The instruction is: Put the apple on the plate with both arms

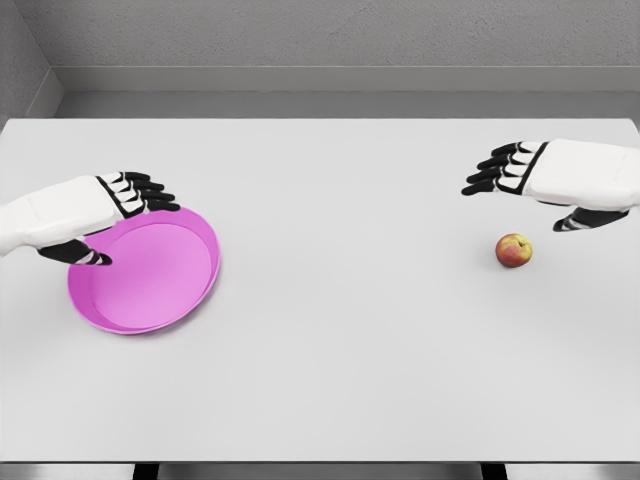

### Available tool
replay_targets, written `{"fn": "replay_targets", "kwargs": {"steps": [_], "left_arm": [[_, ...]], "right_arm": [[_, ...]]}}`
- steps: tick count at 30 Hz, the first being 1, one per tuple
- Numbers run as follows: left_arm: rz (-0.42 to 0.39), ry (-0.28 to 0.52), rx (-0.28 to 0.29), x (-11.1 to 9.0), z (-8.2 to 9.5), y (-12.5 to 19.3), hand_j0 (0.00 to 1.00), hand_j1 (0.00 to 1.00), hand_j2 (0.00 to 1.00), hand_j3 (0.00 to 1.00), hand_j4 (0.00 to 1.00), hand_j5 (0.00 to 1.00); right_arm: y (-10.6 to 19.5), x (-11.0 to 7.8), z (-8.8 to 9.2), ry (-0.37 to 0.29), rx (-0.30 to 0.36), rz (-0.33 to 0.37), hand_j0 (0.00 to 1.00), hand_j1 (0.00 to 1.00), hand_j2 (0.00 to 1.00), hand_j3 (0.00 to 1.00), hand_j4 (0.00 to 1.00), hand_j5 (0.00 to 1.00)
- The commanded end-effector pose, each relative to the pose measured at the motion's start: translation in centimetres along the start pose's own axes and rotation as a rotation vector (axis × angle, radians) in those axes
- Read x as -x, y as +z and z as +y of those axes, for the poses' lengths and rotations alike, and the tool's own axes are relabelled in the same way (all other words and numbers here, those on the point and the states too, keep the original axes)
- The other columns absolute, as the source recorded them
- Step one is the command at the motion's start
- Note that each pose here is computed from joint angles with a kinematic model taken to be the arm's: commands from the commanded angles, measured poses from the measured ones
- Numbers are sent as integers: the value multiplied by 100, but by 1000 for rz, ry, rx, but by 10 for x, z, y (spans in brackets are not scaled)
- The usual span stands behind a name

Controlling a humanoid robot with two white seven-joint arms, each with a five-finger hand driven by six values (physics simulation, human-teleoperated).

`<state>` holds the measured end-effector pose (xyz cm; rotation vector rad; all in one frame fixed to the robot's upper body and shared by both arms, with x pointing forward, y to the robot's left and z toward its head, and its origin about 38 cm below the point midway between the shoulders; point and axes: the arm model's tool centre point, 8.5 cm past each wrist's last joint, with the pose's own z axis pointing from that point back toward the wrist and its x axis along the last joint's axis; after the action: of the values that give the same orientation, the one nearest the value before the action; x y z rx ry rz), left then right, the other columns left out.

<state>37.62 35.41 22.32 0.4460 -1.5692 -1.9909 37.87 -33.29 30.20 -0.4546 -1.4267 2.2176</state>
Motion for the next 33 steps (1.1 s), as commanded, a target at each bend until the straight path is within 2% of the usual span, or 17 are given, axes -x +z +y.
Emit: {"fn": "replay_targets", "kwargs": {"steps": [1,5,6,7,8,9,10,14,17,19,20,23,25,27,33], "left_arm": [[0,4,-1,0,0,0,100,100,100,100,100,100],[-9,4,-8,-2,2,-2,100,100,100,100,100,100],[-9,5,1,-2,1,-2,100,100,100,100,100,100],[-9,5,33,-2,-2,-3,100,100,100,100,100,100],[-11,4,40,-2,-2,-4,100,100,100,100,100,100],[-6,-1,40,-1,0,-3,100,100,100,100,100,100],[-3,-2,40,0,1,-2,100,100,100,100,100,100],[-3,2,45,0,-2,-2,100,100,100,100,100,100],[13,7,49,5,-4,0,100,100,100,100,100,100],[11,14,53,4,-7,0,100,100,100,100,100,100],[10,14,52,4,-7,-1,100,100,100,100,100,100],[11,12,84,4,-8,-1,100,100,100,100,100,100],[9,14,87,4,-9,-1,100,100,100,100,100,100],[7,13,97,4,-10,-2,100,100,100,100,100,100],[5,12,123,4,-11,-3,100,100,100,100,100,100]], "right_arm": [[-1,-1,-1,-3,4,-5,100,100,100,100,100,100],[-4,-3,-3,-4,17,-14,100,100,100,100,100,100],[-4,-4,-2,-4,13,-16,100,100,100,100,100,100],[-1,-3,0,-13,11,-14,100,100,100,100,100,100],[1,-3,1,-91,52,-47,100,100,100,100,100,100],[2,-1,5,-200,106,-85,100,100,100,100,100,100],[7,2,3,-251,144,-97,100,100,100,100,100,100],[20,19,15,-322,147,-46,100,100,100,100,100,100],[20,23,41,-380,107,-21,100,100,100,100,100,100],[22,28,51,-400,91,-1,100,100,100,100,100,100],[17,25,61,-414,64,-9,100,100,100,100,100,100],[12,32,74,-416,40,22,100,100,100,100,100,100],[1,30,87,-418,8,21,100,100,100,100,100,100],[-12,36,104,-423,-13,47,100,100,100,100,100,100],[-8,47,116,-453,-25,87,100,100,100,100,100,100]]}}
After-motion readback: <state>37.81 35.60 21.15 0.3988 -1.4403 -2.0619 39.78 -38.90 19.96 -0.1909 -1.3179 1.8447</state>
